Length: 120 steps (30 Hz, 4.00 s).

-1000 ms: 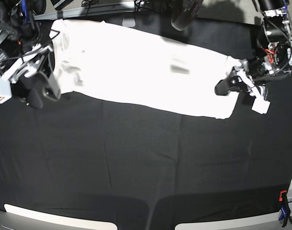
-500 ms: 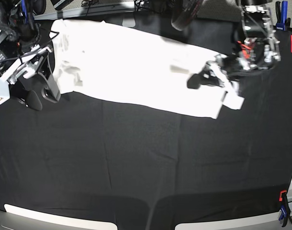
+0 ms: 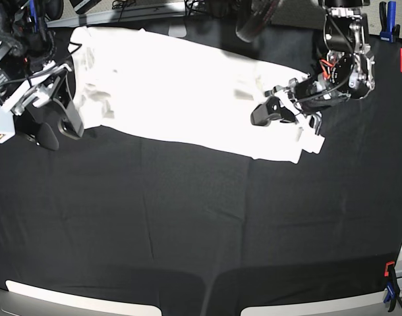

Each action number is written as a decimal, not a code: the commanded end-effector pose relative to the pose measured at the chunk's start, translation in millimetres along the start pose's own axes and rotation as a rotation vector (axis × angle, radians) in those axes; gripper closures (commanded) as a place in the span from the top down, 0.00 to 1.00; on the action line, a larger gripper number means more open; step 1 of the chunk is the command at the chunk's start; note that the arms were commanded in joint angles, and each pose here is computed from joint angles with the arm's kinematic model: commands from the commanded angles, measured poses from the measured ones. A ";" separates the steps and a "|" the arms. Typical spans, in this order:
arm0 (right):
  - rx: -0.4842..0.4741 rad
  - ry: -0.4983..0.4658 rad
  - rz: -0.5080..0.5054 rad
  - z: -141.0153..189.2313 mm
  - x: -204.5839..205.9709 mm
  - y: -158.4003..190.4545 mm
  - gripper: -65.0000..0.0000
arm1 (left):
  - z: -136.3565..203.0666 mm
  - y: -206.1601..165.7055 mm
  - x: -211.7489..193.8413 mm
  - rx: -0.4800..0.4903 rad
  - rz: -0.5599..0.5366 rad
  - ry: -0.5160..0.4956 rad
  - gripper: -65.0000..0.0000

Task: Layout the t-shirt on the table in an organized manner, then fold the t-shirt properly
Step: 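Hold the strip end with the left gripper while the right gripper repositions, then lift the strip end with the right gripper and fold it toward the left gripper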

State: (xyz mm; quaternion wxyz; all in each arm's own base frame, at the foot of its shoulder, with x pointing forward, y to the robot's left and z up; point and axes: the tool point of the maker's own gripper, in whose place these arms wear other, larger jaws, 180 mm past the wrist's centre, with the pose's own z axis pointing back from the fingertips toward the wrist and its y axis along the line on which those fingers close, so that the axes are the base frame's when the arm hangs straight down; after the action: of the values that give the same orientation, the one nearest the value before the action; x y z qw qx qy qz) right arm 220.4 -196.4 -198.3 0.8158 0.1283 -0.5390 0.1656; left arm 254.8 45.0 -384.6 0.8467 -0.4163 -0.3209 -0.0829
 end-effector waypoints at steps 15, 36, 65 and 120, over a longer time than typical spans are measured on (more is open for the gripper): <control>0.001 -0.029 0.034 2.0 9.8 1.6 0.49 | -7.2 -36.8 18.6 -0.161 0.015 -0.070 0.31; -0.184 0.354 -0.459 -0.5 -177.6 -80.4 0.49 | -26.2 -66.3 5.8 -0.246 -0.024 0.001 0.31; 0.078 0.356 -0.904 -6.8 -228.7 -30.4 0.47 | -26.2 -66.4 6.0 -0.246 -0.023 0.000 0.31; -0.004 0.225 -0.346 -98.6 -33.3 -160.4 0.00 | -14.9 -97.3 38.1 -0.382 -0.031 -0.116 0.31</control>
State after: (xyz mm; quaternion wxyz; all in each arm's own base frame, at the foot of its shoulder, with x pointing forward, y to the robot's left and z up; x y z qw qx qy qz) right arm 349.3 -305.6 -289.8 0.8984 0.2018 -0.3892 0.0255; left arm 246.7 -22.6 -319.2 0.7482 -0.5593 -0.3340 -0.1262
